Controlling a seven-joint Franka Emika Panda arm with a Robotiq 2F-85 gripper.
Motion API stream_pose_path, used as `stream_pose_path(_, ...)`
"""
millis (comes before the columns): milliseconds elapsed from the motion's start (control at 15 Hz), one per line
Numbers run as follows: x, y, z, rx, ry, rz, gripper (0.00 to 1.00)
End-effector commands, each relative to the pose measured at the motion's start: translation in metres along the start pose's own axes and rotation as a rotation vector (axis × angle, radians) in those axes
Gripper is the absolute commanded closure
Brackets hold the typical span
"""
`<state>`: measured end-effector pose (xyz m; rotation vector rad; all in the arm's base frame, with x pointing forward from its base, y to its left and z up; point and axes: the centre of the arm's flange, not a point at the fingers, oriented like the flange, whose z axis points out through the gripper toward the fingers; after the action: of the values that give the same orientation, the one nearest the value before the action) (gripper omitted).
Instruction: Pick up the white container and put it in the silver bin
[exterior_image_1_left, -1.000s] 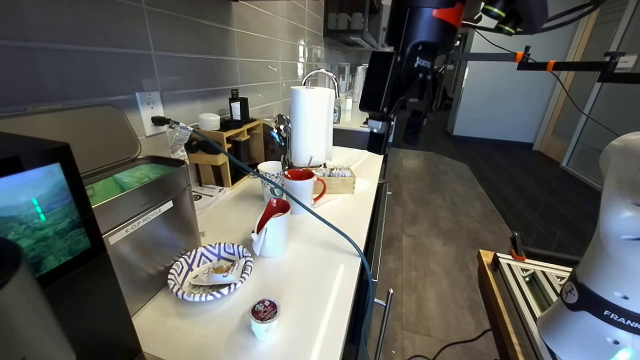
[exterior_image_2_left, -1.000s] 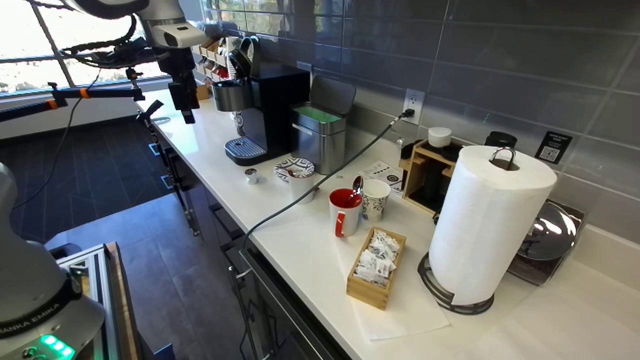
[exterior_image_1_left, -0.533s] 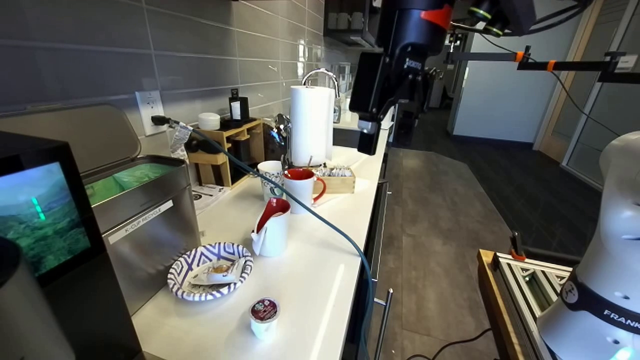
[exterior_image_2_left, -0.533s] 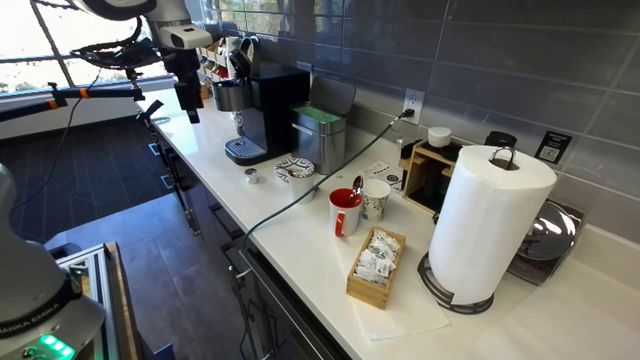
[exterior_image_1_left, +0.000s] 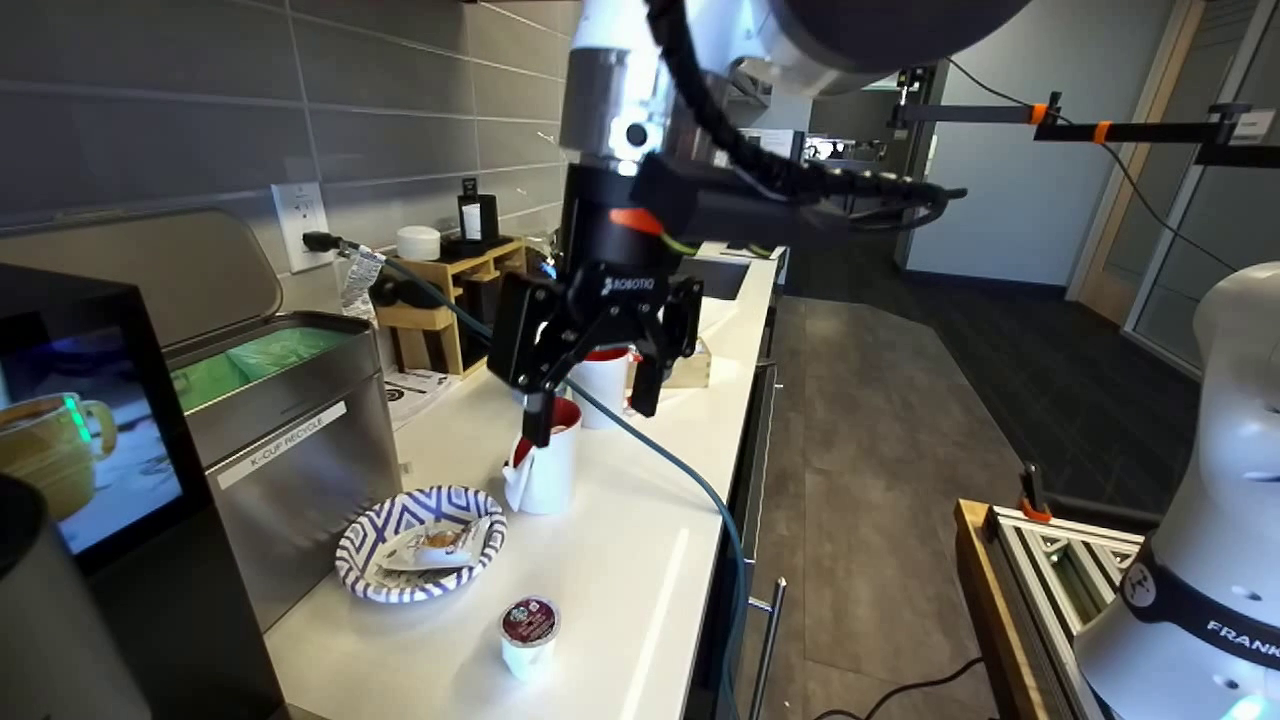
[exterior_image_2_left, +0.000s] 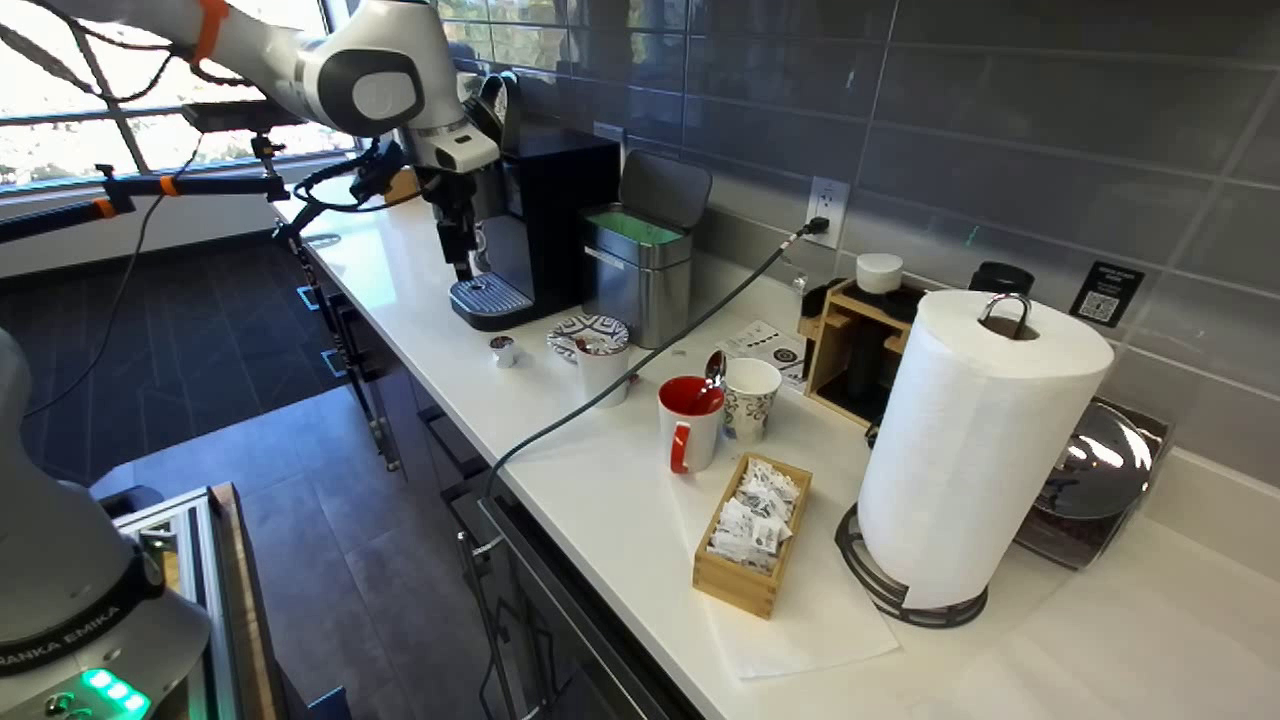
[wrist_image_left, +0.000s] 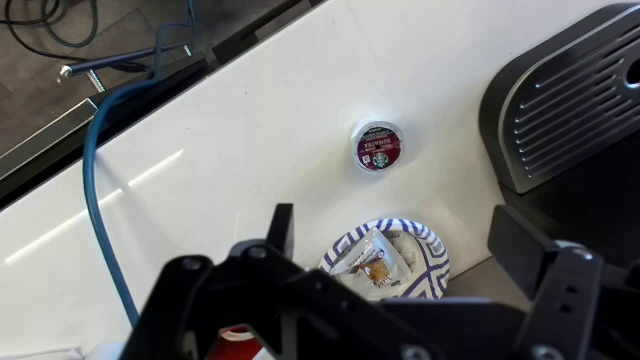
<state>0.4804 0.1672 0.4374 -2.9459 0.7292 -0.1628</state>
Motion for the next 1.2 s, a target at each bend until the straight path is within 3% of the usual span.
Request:
stream_pose_path(0, 0.016, -0.039, 0.048, -0.126, -0.044, 0.020, 0.00)
stream_pose_path(333, 0.019, -0.057, 0.095, -0.293, -0.094, 0.058, 0.00)
stream_pose_path(400, 0.007, -0.036, 0.088, -0.236, -0.071, 0.040, 0.00)
stream_pose_path(800, 0.015, -0.046, 0.096, -0.269, -0.091, 0.049, 0.00)
stream_pose_path(1133, 0.023, -0.055, 0.130, -0.087, -0.006, -0.206, 0.00)
